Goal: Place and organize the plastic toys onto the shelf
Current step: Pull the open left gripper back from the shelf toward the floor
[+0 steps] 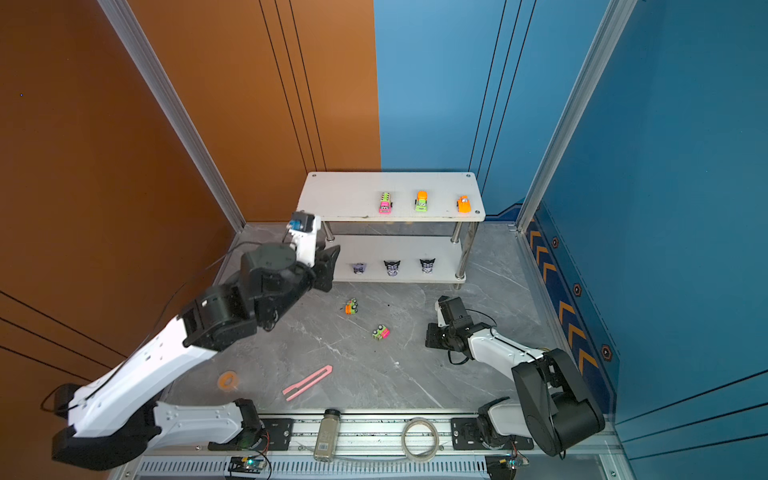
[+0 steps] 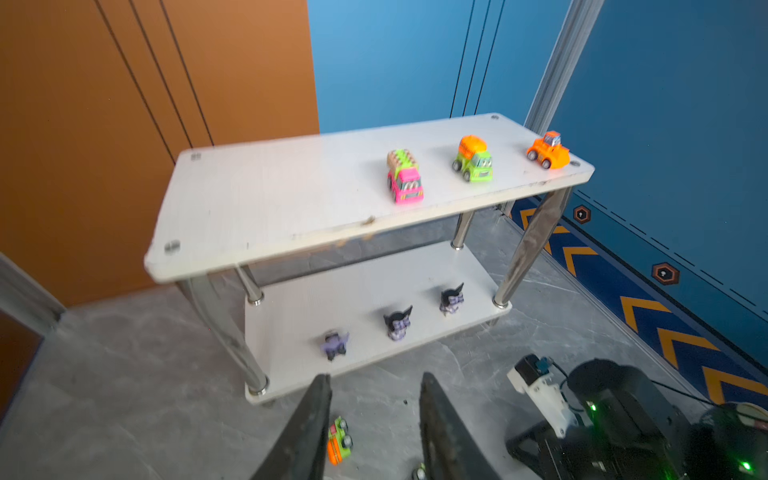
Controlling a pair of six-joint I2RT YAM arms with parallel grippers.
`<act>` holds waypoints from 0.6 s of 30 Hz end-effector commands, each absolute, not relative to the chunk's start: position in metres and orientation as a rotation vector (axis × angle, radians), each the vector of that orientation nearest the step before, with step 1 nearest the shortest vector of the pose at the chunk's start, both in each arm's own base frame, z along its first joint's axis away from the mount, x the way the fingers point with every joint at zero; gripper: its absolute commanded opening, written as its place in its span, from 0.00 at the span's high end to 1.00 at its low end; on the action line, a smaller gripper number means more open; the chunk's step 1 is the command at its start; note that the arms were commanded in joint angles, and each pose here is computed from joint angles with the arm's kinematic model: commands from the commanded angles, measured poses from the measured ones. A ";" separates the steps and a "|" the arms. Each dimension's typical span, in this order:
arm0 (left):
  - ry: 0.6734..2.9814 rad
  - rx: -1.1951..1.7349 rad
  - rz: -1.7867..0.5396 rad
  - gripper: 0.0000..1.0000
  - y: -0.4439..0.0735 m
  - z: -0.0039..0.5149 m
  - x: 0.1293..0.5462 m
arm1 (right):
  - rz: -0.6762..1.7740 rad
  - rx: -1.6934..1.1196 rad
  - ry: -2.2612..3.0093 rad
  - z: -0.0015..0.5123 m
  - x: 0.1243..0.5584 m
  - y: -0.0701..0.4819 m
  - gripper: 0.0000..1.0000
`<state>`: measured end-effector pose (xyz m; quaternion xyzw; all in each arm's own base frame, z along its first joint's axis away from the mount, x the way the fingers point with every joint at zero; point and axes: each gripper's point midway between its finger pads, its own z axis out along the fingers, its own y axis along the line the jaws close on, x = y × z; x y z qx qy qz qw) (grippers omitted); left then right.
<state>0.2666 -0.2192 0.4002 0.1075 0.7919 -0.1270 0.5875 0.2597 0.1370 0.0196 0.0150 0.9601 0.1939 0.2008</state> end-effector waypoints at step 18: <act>2.271 0.073 -0.422 0.70 -0.239 0.187 0.314 | 0.658 -0.340 2.547 0.063 0.244 0.211 1.00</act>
